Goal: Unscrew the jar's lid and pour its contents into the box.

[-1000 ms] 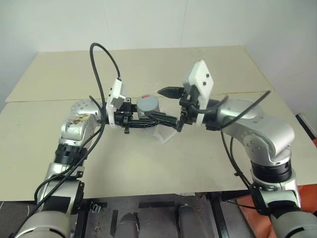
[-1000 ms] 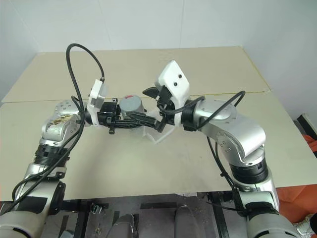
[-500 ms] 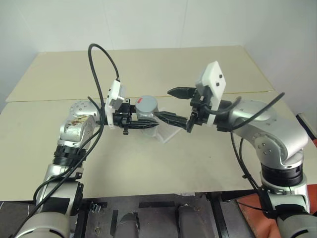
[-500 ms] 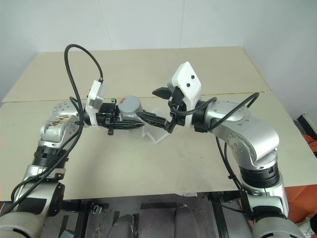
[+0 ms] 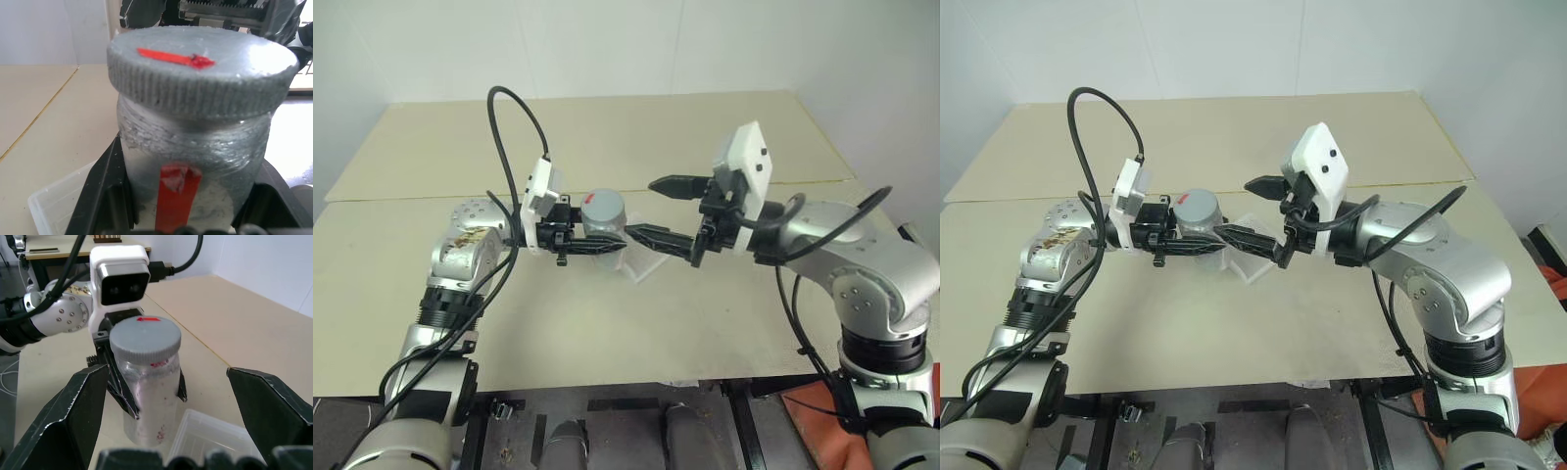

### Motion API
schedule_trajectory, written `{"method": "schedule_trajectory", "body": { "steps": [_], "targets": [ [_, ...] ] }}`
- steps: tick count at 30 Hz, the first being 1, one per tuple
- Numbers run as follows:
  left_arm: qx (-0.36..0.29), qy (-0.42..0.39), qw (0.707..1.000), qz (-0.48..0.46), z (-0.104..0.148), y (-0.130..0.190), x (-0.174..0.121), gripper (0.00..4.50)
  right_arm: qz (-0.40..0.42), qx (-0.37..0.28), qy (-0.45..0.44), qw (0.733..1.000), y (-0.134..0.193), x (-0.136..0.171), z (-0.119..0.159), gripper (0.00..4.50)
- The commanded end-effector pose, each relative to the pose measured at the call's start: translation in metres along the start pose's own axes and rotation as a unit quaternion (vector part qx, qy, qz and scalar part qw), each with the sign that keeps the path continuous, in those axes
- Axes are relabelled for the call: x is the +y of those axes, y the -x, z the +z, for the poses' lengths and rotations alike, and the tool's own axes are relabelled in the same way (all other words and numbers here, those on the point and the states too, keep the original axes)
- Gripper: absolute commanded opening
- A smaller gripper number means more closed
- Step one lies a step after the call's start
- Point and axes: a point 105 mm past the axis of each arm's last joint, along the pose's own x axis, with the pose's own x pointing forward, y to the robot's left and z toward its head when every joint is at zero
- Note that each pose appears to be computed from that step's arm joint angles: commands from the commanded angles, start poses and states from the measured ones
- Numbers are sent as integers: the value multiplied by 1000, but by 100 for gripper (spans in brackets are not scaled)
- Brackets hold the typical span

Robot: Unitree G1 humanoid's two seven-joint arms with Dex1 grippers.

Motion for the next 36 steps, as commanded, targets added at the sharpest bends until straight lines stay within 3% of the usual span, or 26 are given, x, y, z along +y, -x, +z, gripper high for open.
{"method": "schedule_trajectory", "body": {
  "steps": [1, 19, 34, 36],
  "targets": [
    [-10, -23, 1000, -2, 11, -3, 2, 192, 11, -22, 19, 1000, -10, 9, 15, 446],
    [-6, -25, 1000, -6, 10, -1, -1, 192, 16, -14, 11, 1000, -45, 10, 13, 446],
    [-4, -27, 1000, -8, 9, -2, -1, 192, 22, -13, 9, 1000, -45, 10, 12, 446],
    [-4, -28, 1000, -7, 9, -2, 0, 192, 24, -12, 9, 1000, -45, 10, 12, 410]
  ]
}}
